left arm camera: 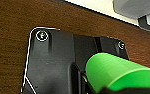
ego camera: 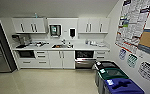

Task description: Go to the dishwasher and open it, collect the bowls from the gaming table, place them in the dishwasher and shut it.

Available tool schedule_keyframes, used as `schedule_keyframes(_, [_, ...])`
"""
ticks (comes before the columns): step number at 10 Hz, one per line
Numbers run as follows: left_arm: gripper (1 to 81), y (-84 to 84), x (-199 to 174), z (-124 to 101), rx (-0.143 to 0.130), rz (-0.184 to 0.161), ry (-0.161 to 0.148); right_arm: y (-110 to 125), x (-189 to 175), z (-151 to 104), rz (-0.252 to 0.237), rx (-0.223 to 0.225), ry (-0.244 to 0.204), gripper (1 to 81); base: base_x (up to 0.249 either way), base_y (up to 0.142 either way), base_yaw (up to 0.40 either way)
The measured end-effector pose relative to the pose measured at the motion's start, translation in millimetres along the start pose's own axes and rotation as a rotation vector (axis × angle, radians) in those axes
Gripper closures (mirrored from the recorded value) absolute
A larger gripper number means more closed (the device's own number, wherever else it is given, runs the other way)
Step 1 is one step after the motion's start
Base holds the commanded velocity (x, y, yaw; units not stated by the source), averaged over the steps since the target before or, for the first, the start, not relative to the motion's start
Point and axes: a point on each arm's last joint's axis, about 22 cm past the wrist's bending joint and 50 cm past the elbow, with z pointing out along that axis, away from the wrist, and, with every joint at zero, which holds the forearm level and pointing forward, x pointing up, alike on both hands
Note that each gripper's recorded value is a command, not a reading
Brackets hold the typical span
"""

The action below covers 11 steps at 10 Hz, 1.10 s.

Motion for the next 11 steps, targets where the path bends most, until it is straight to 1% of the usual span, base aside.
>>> schedule_keyframes(11, [81.1, -0.3, 0.2, -0.1, 0.000, 0.000, 0.000, -0.1, 0.2, 0.0, -0.002, 0.000, 0.000, 81.1, 0.186, 0.000, 0.000])
